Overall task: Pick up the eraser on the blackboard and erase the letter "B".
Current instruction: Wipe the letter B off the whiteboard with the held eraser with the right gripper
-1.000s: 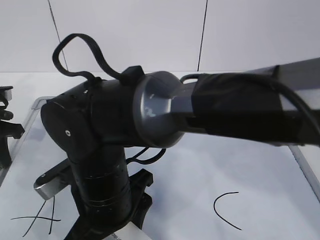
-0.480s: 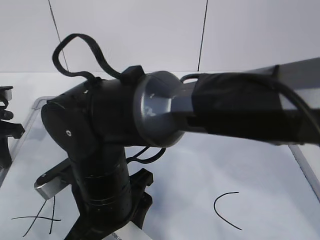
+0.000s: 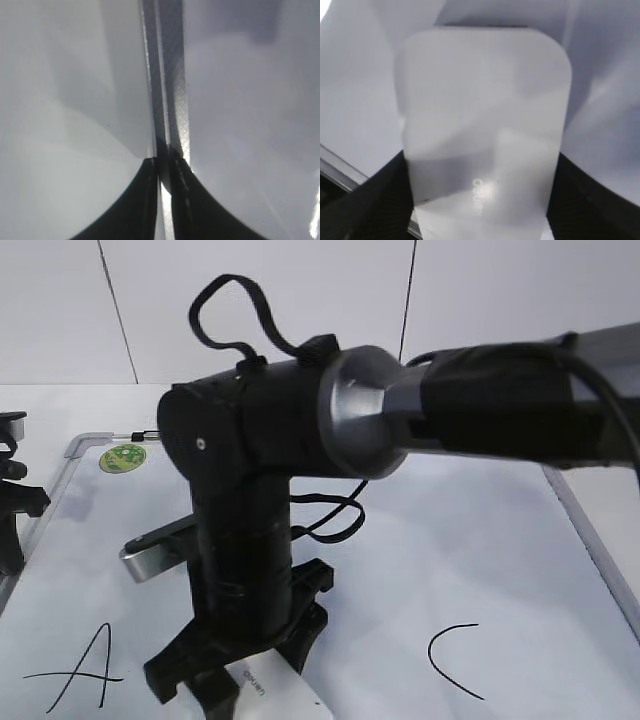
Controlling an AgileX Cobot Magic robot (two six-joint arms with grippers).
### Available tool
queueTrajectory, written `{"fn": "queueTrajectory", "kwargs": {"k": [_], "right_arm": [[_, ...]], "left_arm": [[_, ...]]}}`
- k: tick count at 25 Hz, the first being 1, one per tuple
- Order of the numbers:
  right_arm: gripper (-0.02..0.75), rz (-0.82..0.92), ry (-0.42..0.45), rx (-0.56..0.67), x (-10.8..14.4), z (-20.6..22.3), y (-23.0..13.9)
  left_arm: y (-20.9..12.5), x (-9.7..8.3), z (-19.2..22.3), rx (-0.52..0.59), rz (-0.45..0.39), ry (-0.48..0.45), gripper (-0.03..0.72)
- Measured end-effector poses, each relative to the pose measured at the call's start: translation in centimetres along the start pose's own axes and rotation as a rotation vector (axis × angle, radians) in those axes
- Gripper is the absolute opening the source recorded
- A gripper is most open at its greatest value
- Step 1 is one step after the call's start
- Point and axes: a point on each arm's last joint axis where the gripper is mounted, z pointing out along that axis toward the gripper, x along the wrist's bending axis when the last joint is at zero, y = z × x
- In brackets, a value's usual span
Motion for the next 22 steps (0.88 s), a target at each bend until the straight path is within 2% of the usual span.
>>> {"fn": "queueTrajectory", "kwargs": {"k": [5, 14, 22], "right_arm": [[0.528, 0.07, 0.011, -0.015, -2.9, -0.5, 0.4], [0.527, 0.263, -0.007, -0.07, -10.3, -1.6, 0.8], [0.527, 0.266, -0.04, -0.064, -10.9, -2.6, 1.3]], "left_arm": [[0.0, 0.0, 0.0, 0.0, 0.0, 0.0, 0.047], [0.0, 0.0, 0.0, 0.0, 0.0, 0.0, 0.046], [0.0, 0.0, 0.0, 0.0, -0.001, -0.002, 0.046]]}}
